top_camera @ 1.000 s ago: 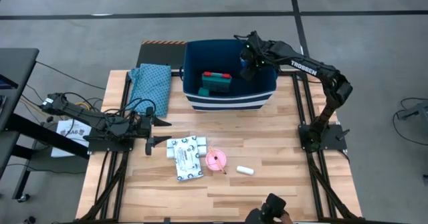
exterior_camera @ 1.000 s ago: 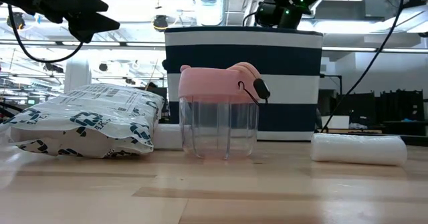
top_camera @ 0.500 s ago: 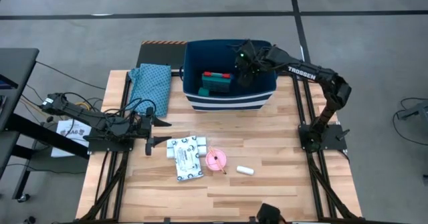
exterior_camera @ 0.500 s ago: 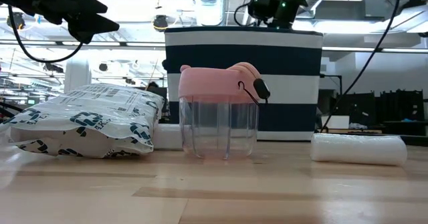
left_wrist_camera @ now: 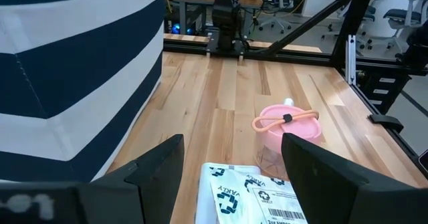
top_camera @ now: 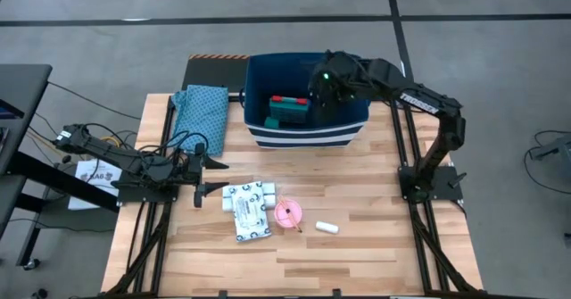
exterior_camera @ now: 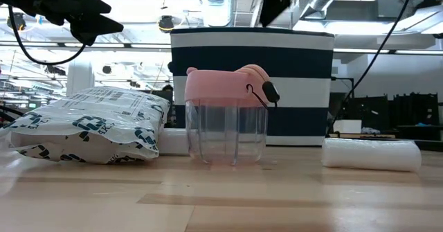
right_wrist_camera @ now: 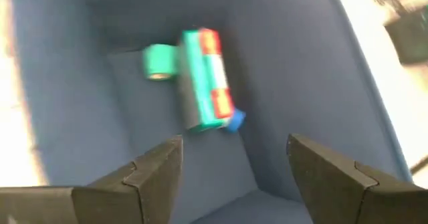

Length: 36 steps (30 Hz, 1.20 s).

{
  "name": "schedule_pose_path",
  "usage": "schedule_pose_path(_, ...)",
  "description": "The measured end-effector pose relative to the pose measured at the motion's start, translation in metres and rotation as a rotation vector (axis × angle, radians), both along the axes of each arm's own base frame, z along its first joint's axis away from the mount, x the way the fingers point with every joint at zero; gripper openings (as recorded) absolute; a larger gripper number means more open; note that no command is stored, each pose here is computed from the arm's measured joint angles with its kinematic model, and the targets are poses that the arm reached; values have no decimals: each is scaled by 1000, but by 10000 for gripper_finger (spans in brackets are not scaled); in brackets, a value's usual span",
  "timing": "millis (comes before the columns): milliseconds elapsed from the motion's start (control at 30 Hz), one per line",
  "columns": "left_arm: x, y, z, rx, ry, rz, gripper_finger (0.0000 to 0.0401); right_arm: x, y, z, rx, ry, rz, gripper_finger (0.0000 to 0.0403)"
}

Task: Pick & place medical supplies in basket/bin
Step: Put the white bandage into the blue bin

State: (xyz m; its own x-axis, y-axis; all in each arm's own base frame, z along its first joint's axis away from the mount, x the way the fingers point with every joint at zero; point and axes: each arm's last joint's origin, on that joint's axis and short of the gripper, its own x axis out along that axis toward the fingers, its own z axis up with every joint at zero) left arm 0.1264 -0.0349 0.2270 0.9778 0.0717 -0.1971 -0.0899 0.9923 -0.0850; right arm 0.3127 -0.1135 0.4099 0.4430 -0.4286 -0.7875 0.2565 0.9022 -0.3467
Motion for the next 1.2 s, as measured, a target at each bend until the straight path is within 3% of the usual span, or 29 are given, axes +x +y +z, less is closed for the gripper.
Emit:
schedule_pose_path(133,0,0,0,0,0,0,241,-5,40,10,52,63,70,260)
schedule_pose_path(333,0,-1,0,-56,-1,-17,241,-13,99,3,175,180,86,260)
schedule_pose_path(567,0,-2,0,-56,2,-43,241,-8,154,-13,300,163,88,260)
schedule_pose_path(1200,0,-3,0,-61,6,-79,241,1,234,-133,439,131,-79,260)
